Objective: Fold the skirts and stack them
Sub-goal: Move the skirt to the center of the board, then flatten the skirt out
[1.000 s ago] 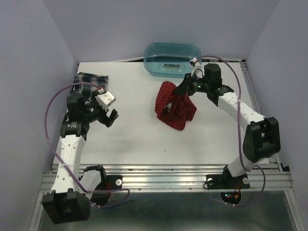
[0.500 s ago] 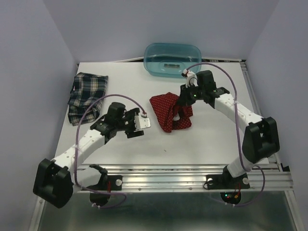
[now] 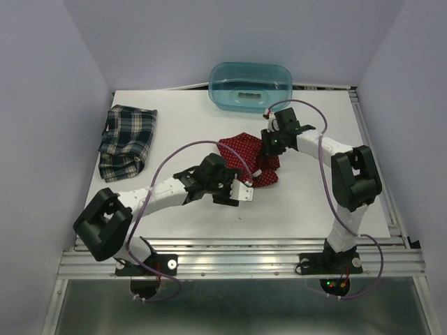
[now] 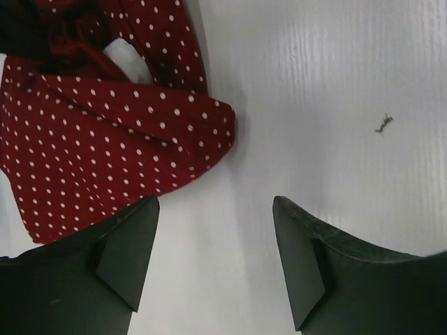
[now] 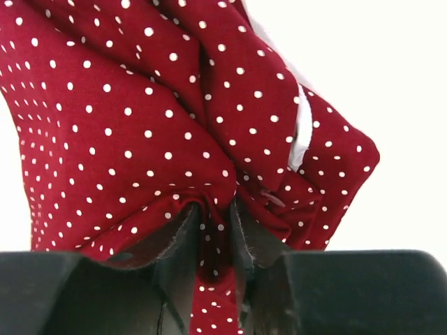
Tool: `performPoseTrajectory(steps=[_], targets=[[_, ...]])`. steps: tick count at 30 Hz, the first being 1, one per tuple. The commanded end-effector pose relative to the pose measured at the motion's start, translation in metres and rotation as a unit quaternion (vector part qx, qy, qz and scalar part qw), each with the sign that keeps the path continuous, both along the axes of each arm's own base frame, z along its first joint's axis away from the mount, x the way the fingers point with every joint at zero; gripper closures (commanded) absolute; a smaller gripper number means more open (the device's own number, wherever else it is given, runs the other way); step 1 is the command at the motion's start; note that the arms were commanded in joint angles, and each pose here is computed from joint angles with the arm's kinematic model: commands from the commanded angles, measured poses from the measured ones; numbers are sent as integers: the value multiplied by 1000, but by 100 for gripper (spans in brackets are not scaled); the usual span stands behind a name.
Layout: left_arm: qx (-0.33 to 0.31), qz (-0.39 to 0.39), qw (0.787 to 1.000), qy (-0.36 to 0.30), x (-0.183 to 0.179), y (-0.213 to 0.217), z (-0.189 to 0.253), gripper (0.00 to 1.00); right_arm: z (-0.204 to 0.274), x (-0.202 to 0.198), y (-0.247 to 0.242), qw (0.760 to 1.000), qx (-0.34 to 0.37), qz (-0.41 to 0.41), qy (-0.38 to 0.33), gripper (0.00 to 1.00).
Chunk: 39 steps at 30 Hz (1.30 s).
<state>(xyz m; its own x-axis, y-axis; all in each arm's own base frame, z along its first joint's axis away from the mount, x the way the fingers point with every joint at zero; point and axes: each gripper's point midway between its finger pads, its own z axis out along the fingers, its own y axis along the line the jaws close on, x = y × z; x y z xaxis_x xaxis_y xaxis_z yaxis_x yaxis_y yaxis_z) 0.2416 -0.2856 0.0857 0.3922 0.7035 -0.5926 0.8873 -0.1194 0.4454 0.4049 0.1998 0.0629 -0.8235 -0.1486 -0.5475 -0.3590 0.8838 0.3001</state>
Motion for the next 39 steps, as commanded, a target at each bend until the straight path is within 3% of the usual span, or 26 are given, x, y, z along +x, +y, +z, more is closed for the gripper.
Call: performPoseTrajectory(steps=[1,4,9,15,17,18,20,21,24,26,30,33,39], targets=[[-14,-9,999,-47,24,-26,15,23,31,15,-7,999,17,-15,-30,59],[-6,-18,998,-52,30,-35,6,23,47,14,-16,999,26,-12,-40,39],[29,-56,995,-81,27,-43,-9,28,62,2,-24,999,27,10,-42,34],[26,-26,997,-64,38,-54,-5,75,61,-22,-38,998,-5,53,-46,35],[-16,5,999,-44,40,-58,26,95,58,-27,-47,997,-17,57,-49,35],[-49,12,998,-39,41,-56,50,100,61,-28,-49,996,-25,61,-58,35],[-96,26,995,-22,43,-57,90,100,63,-26,-55,995,-33,61,-67,35],[-119,29,992,29,31,-56,102,100,66,-23,-60,995,-36,57,-73,35],[-202,51,974,84,39,-45,176,100,78,-12,-73,994,-38,47,-92,34],[-273,82,952,108,50,-26,229,100,85,-9,-76,993,-34,49,-102,34],[-357,152,913,127,73,10,283,100,95,-4,-80,990,-37,56,-121,33],[-383,233,878,166,100,40,276,100,101,-6,-74,989,-23,72,-127,33],[-327,356,839,249,142,69,195,100,105,-30,-46,987,63,113,-95,35]])
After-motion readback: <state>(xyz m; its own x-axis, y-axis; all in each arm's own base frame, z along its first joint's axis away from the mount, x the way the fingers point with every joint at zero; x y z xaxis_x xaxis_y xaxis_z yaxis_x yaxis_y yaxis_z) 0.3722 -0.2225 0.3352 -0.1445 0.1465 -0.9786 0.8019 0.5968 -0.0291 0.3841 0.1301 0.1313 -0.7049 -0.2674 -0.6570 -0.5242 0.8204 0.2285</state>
